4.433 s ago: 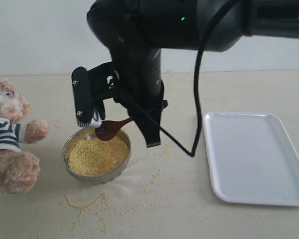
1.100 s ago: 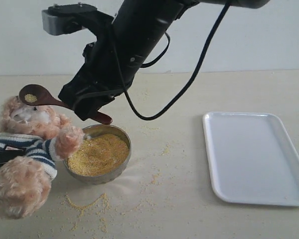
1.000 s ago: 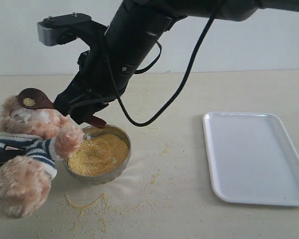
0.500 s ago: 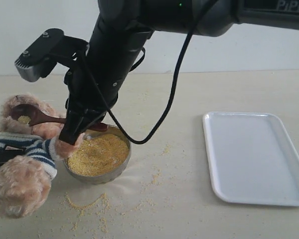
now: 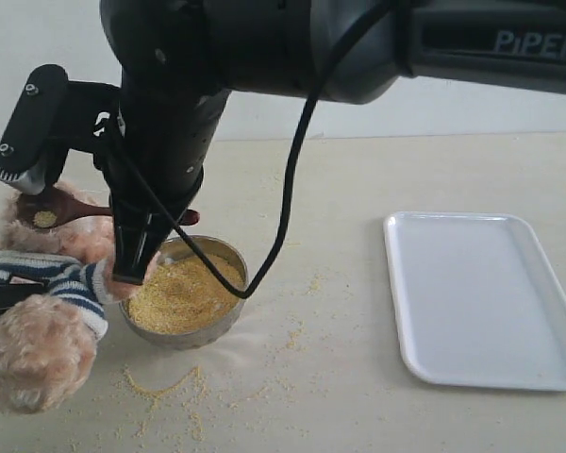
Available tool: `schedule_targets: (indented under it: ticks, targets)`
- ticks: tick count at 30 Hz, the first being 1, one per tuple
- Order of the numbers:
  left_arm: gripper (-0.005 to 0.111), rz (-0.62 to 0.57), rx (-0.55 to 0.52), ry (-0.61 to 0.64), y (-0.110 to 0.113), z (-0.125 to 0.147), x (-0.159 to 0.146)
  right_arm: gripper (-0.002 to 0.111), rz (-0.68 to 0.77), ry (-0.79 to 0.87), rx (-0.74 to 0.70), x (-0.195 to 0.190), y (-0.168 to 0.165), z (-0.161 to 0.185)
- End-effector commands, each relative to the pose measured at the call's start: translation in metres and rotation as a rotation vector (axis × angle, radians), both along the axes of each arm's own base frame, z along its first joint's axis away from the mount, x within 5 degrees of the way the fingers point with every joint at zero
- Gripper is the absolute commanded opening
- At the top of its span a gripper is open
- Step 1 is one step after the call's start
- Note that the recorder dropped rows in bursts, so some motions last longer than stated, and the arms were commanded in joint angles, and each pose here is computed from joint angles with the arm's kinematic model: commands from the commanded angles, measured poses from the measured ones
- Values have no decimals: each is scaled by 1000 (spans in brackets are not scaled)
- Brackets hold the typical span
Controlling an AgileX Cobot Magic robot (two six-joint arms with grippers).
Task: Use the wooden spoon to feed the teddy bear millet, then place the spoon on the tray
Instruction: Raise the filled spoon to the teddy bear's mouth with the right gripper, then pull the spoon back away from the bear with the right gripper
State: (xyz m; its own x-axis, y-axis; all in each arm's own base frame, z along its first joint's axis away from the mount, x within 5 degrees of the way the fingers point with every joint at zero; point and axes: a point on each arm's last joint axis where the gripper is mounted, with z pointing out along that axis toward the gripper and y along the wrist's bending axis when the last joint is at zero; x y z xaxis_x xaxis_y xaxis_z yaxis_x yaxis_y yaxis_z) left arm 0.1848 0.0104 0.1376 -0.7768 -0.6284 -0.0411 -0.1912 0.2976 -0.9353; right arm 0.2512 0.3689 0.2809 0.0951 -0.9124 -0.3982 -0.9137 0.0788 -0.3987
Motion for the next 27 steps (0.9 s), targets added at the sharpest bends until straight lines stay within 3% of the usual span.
schedule_targets:
  ticks: [1, 12, 20, 27]
  targets:
    - [5, -2, -29, -35, -1, 4, 1, 0, -16, -33, -47, 2, -4, 1]
    - [5, -4, -25, -39, -1, 4, 1, 0, -2, -61, -86, 2, -5, 1]
    - [5, -4, -24, -42, -1, 4, 1, 0, 85, -181, -84, -14, 11, 6]
    - [5, -5, -22, -44, -1, 4, 1, 0, 65, -269, -144, -18, 12, 9]
